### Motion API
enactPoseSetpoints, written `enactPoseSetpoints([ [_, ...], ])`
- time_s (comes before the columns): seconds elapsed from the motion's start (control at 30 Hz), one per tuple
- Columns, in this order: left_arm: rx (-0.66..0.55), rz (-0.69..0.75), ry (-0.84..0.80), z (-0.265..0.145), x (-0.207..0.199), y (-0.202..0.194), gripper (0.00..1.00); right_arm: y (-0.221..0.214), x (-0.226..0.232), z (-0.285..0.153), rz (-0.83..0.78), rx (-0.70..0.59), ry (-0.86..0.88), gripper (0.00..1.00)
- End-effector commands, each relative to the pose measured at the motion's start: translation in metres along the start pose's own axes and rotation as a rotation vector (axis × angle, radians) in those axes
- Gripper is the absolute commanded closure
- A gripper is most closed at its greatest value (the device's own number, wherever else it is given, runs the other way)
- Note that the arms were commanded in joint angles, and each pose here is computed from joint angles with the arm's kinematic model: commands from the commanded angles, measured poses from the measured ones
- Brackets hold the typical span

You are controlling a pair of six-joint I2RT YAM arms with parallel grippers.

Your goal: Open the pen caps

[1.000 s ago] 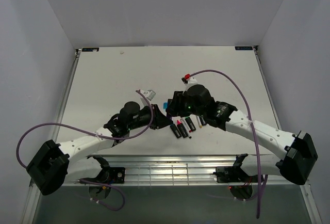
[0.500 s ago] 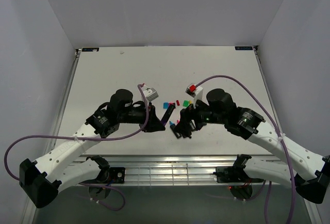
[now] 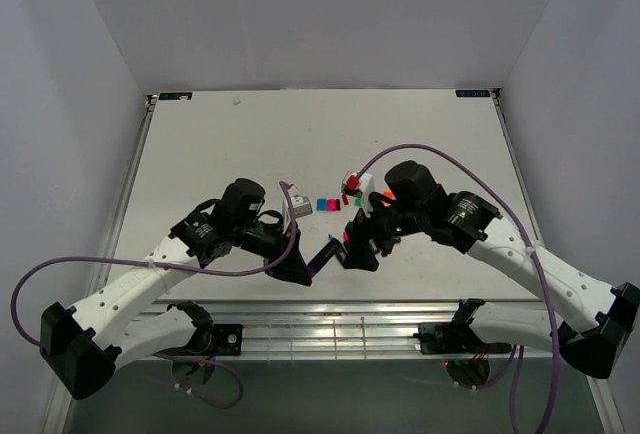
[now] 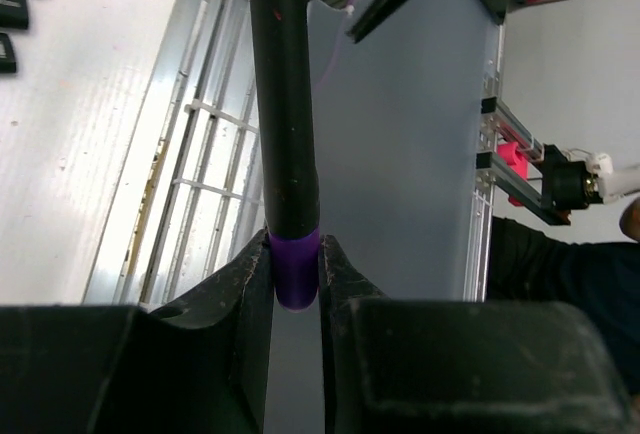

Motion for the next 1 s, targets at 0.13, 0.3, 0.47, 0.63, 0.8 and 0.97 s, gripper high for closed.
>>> enactPoseSetpoints([
  [0.13, 0.024, 0.021, -0.113, -0.002, -0.015, -0.005, 1.00, 0.001, 0.028, 0.013, -0.079, 0.057, 0.262, 0.24],
  [0.3, 0.030, 0.022, -0.124, -0.001, -0.016, -0.005, 1.00, 0.015, 0.037, 0.016, -0.100, 0.056, 0.328, 0.31],
  [0.47, 0.035, 0.016, -0.127, 0.000, -0.014, -0.005, 1.00, 0.022, 0.045, 0.019, -0.093, 0.066, 0.398, 0.39],
  [0.63, 0.033, 0.025, -0.135, 0.000, -0.016, -0.004, 1.00, 0.022, 0.045, 0.024, -0.080, 0.079, 0.424, 0.61],
  [0.8, 0.029, 0.036, -0.144, -0.002, -0.019, -0.004, 1.00, 0.019, 0.050, 0.026, -0.069, 0.086, 0.482, 0.91],
  [0.97, -0.004, 0.051, -0.040, -0.005, -0.010, 0.004, 0.75, 0.011, 0.052, 0.026, -0.022, 0.096, 0.518, 0.92],
])
Point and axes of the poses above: each gripper's point midway between its finger pads, its own z axis out along the fingers, its own x axis along the line the jaws close on, y = z × x, the point moved 1 cm from there along -z, back along the fingers, and after that the axes turned 4 degrees about z, right-handed, at the moved point
